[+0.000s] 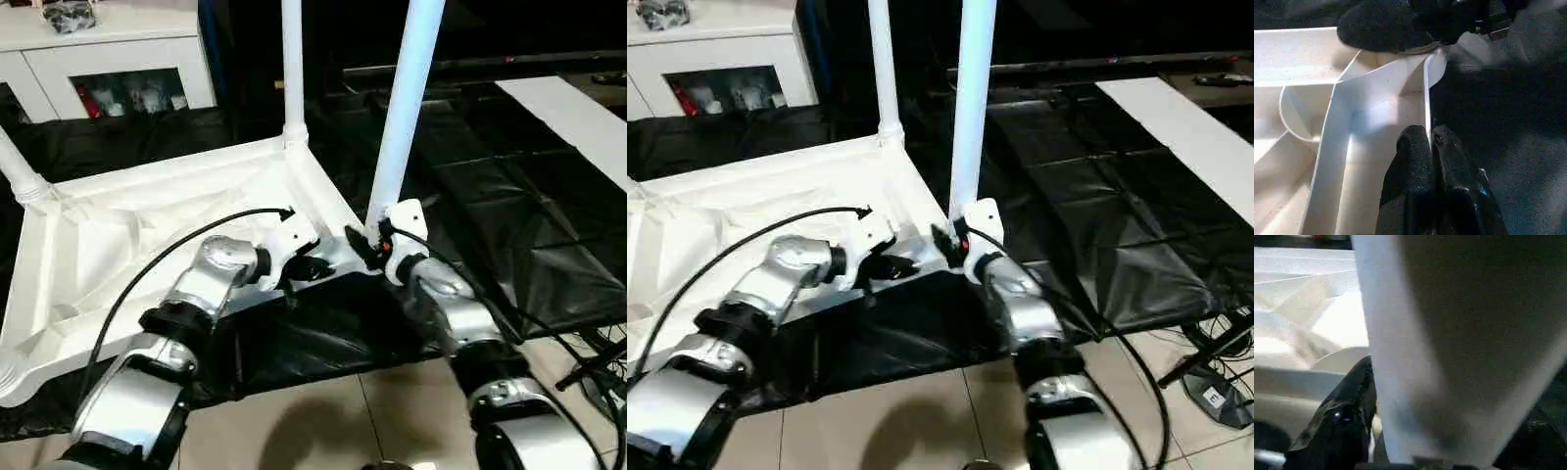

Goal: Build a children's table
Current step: Rotate leg to tighten

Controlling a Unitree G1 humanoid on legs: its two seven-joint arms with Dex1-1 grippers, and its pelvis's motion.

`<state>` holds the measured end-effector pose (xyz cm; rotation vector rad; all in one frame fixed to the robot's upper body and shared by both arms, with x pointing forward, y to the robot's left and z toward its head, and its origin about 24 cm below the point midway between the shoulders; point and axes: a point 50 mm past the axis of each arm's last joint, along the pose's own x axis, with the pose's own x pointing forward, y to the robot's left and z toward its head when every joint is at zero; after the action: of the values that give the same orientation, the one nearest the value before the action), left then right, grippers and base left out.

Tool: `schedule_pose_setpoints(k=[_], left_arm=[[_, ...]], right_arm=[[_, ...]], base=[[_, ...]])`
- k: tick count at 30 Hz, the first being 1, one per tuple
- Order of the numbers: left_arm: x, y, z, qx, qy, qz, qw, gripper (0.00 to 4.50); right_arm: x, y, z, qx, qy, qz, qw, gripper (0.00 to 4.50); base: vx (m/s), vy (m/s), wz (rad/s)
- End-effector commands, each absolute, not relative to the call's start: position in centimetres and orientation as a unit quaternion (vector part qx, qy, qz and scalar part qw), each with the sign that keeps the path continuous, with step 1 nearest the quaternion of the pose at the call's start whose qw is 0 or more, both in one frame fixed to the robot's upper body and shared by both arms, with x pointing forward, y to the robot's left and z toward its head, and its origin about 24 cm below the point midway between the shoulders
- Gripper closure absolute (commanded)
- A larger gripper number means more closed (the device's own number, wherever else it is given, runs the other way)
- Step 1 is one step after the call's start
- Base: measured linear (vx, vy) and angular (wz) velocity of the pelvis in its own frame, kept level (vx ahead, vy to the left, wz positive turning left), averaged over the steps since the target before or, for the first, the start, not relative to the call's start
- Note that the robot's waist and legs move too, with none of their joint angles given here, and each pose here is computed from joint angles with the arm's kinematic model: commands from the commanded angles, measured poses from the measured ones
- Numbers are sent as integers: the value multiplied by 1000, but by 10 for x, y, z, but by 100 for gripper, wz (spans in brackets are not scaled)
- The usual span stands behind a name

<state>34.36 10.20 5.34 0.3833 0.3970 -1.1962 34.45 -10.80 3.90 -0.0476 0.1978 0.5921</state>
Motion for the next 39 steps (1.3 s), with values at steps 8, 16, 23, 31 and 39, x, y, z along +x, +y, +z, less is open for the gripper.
schedule_pose_setpoints(k=[8, 16, 23, 31, 39], left_arm=[[331, 110, 57, 197, 181, -662, 700, 450], [331, 115, 61, 204, 192, -695, 662, 450], [331, 115, 61, 203, 195, -709, 646, 450], [331, 116, 59, 197, 199, -709, 647, 450], [342, 104, 55, 192, 181, -619, 740, 450]], right_arm=[[310, -113, 33, -40, 142, 552, 821, 149], [291, -127, 32, -50, 192, 651, 733, 174], [286, -125, 34, -36, 199, 679, 706, 211], [284, -123, 34, -10, 196, 673, 713, 214], [320, -122, 26, -2, 144, 423, 895, 215]], base=[[0, 0, 0], [0, 0, 0], [0, 0, 0], [0, 0, 0], [0, 0, 0]])
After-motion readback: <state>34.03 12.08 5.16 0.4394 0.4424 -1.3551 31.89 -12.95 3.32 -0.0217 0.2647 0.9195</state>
